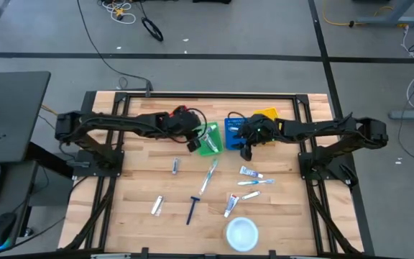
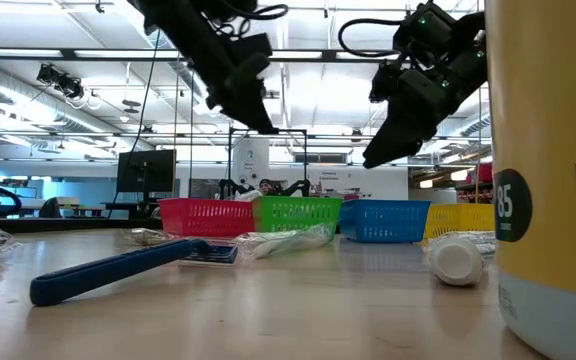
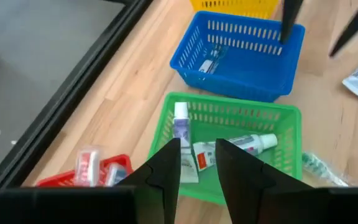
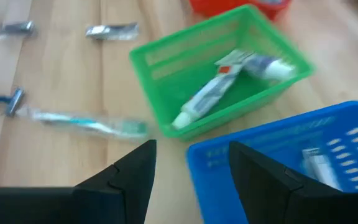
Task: Pick & Place Travel size toiletries
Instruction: Put the silver nail cutter into the blue bin
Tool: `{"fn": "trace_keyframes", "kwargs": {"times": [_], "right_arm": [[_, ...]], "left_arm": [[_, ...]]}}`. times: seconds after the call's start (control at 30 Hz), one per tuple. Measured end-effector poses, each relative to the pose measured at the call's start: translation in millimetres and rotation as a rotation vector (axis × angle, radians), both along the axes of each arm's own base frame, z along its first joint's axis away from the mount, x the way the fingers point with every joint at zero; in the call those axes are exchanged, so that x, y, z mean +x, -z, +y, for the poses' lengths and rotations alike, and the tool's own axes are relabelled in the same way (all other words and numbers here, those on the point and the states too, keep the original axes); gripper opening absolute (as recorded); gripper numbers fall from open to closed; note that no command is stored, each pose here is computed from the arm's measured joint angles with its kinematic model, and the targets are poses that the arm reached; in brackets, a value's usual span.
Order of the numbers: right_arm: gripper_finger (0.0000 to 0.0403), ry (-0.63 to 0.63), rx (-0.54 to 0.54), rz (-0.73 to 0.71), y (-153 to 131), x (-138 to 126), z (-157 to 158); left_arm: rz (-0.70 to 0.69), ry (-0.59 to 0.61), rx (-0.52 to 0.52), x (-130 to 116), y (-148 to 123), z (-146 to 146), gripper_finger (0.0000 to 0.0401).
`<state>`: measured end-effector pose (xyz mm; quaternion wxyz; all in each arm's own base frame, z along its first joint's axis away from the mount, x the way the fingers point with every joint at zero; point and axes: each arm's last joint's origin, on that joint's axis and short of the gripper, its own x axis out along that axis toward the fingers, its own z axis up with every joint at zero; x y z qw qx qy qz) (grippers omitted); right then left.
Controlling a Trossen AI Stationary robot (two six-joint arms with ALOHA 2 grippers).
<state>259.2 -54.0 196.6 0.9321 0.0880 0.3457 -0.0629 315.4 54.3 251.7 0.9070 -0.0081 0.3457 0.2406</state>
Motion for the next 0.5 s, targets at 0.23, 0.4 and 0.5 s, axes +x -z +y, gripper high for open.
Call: {"fn": "trace_keyframes", "kwargs": {"times": [0.23, 0.4, 0.5], "right_arm": [[0.0211, -0.096, 0.008, 0.027, 11.9, 10.6, 25.0], [0.0211, -0.174, 0.001, -0.029, 9.0, 16.8, 46.4], [0.0211, -0.223, -0.006, -0.041, 7.9, 17.3, 58.4]], "left_arm": [[0.005, -0.074, -0.088, -28.5, 32.7, -19.6, 0.0103], [-0.048, -0.051, -0.110, -37.1, 60.5, -30.8, 0.0104], [-0.101, -0.034, -0.120, -39.0, 68.2, -32.0, 0.0103]]}}
